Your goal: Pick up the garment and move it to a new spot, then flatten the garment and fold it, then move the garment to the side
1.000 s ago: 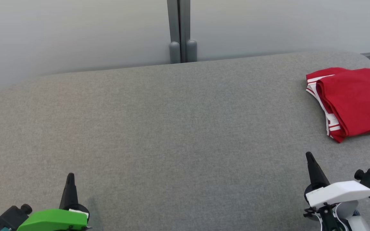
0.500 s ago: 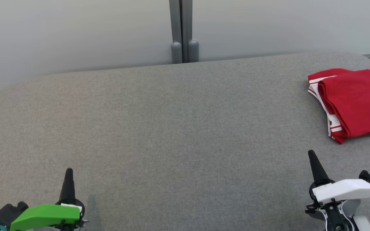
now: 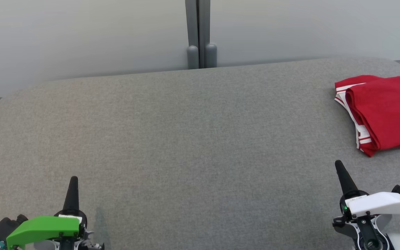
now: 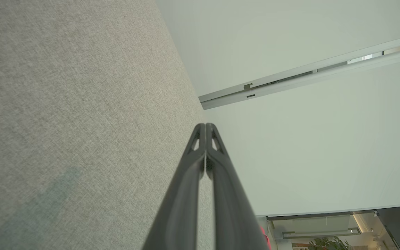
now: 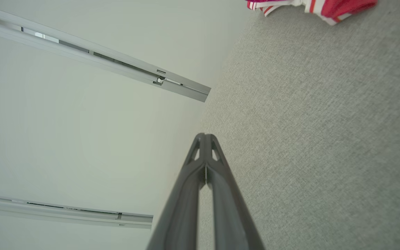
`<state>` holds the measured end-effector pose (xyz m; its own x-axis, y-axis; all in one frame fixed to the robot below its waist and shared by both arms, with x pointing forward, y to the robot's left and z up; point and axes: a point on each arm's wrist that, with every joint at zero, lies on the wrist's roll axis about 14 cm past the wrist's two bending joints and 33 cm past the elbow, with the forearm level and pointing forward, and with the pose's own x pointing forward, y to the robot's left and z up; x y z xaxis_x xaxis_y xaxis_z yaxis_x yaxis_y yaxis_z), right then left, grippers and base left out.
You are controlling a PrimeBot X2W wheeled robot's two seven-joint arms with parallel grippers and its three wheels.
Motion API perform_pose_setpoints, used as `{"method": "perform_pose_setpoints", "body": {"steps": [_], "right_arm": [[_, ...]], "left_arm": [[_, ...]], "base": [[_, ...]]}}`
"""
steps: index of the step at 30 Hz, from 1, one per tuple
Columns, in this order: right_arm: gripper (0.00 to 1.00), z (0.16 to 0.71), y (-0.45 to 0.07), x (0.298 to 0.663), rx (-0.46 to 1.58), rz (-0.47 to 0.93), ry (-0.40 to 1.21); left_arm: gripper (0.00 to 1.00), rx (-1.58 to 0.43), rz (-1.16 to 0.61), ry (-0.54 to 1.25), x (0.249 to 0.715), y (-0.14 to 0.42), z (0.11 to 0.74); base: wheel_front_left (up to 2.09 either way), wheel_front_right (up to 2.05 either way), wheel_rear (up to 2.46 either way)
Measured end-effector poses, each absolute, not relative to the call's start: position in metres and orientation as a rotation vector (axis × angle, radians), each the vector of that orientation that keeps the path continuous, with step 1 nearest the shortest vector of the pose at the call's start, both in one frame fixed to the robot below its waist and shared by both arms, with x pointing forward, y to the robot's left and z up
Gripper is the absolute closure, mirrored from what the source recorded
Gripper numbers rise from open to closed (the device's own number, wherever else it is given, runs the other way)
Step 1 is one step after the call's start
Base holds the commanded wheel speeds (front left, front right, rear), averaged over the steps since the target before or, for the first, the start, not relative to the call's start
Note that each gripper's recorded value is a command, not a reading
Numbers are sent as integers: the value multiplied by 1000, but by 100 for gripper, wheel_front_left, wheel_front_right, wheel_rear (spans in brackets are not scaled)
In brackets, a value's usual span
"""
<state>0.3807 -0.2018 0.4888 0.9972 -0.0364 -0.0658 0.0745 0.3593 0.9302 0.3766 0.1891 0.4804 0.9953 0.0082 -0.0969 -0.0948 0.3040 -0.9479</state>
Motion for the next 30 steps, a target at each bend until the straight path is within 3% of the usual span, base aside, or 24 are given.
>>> {"method": "perform_pose_setpoints", "body": {"steps": [30], "right_arm": [[100, 500, -200, 387, 1449, -31, 15]], "left_arm": [[100, -1469, 31, 36, 385, 195, 499]], "base": [[0, 0, 0]]}}
